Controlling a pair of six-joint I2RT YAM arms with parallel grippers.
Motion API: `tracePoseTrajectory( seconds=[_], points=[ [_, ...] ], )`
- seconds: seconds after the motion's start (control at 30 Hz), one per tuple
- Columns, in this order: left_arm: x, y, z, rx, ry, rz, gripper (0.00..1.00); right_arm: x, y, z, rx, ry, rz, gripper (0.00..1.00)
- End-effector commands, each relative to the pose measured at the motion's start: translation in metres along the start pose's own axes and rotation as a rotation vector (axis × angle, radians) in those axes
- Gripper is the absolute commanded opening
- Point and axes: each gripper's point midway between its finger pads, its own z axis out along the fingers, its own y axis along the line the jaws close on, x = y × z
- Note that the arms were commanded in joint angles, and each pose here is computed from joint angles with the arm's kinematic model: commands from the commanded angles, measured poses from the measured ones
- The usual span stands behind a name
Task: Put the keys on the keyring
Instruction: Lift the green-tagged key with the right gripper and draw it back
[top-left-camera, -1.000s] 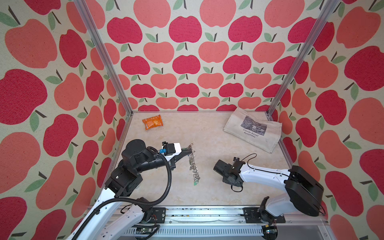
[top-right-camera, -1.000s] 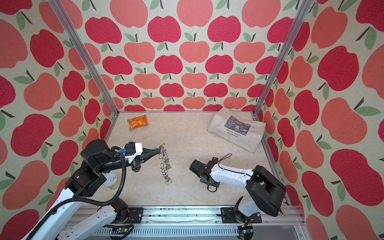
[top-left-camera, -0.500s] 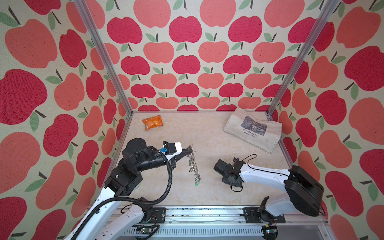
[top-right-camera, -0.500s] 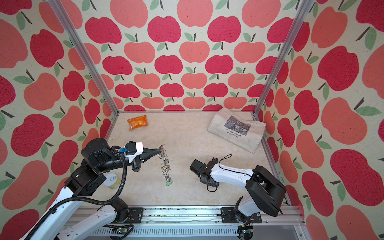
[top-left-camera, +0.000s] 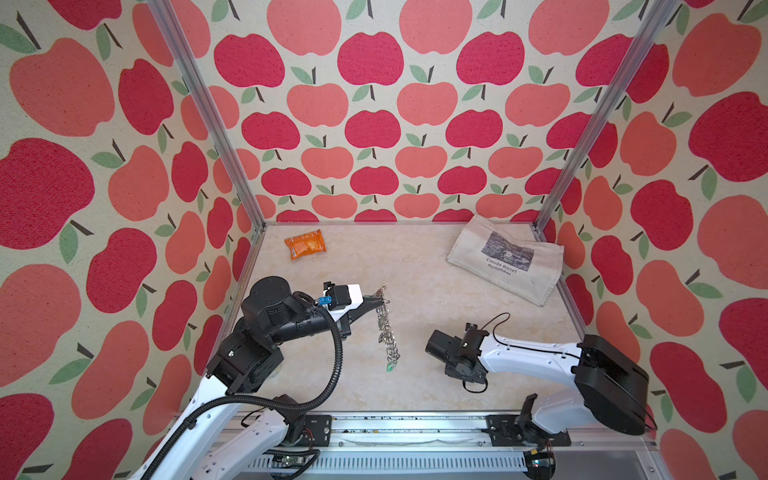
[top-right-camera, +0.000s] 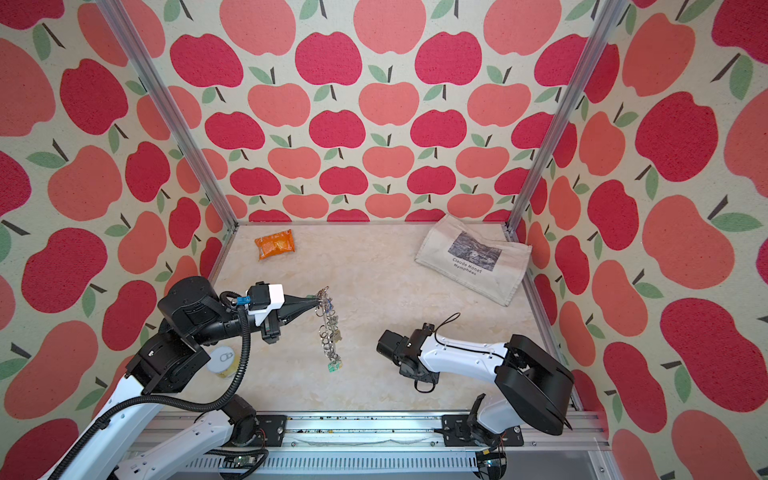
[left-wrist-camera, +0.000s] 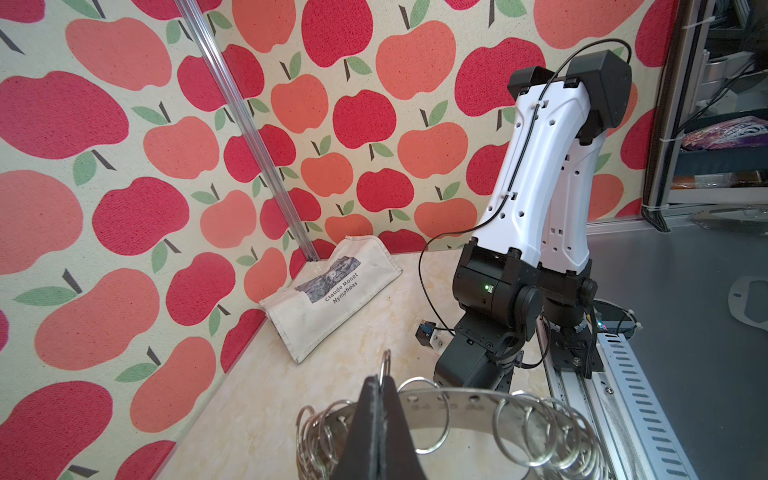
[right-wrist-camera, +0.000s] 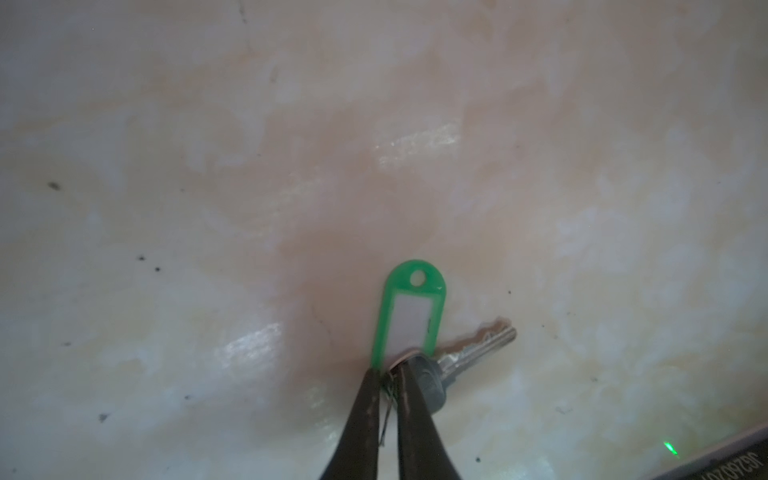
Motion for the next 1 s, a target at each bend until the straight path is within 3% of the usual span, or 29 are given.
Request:
tracePoseTrajectory(
  seconds=[0.0,0.13,0.37,0.5,0.6,0.73,0.8,0.87,0.97],
  points=[
    [-0.024,0.002,-0.008,-0.021,-0.052,0.057,0.0,0.007,-0.017,0.0,0.045,0.011,-0.001,0.01],
    [-0.025,0.002,-0.009,-0.023,-0.054,0.057,0.0,-0.005,0.003,-0.007,-0.01,-0.038,-0.102,0.0],
    [-0.027,0.003,-0.011,-0.036,-0.053,0.055,0.0,-0.032,0.099,-0.031,-0.263,-0.18,-0.548,0.0],
    [-0.03,0.004,-0.018,-0.059,-0.041,0.062,0.0,-0.007,0.15,-0.044,-0.539,-0.195,-0.811,0.0],
    [-0.032,0.004,-0.023,-0.073,-0.028,0.066,0.0,0.021,0.148,-0.035,-0.557,-0.091,-0.974,0.0],
    [-0.031,0.004,-0.024,-0.08,-0.016,0.066,0.0,0.035,0.132,-0.021,-0.496,0.002,-1.017,0.0],
    [-0.029,0.005,-0.023,-0.081,-0.012,0.062,0.0,0.033,0.126,-0.019,-0.465,0.006,-1.003,0.23],
    [-0.029,0.005,-0.023,-0.083,-0.013,0.062,0.0,0.027,0.122,-0.024,-0.464,-0.029,-0.964,0.39],
    [-0.031,0.006,-0.024,-0.088,-0.01,0.064,0.0,0.02,0.117,-0.038,-0.534,-0.109,-0.858,0.44]
  ],
)
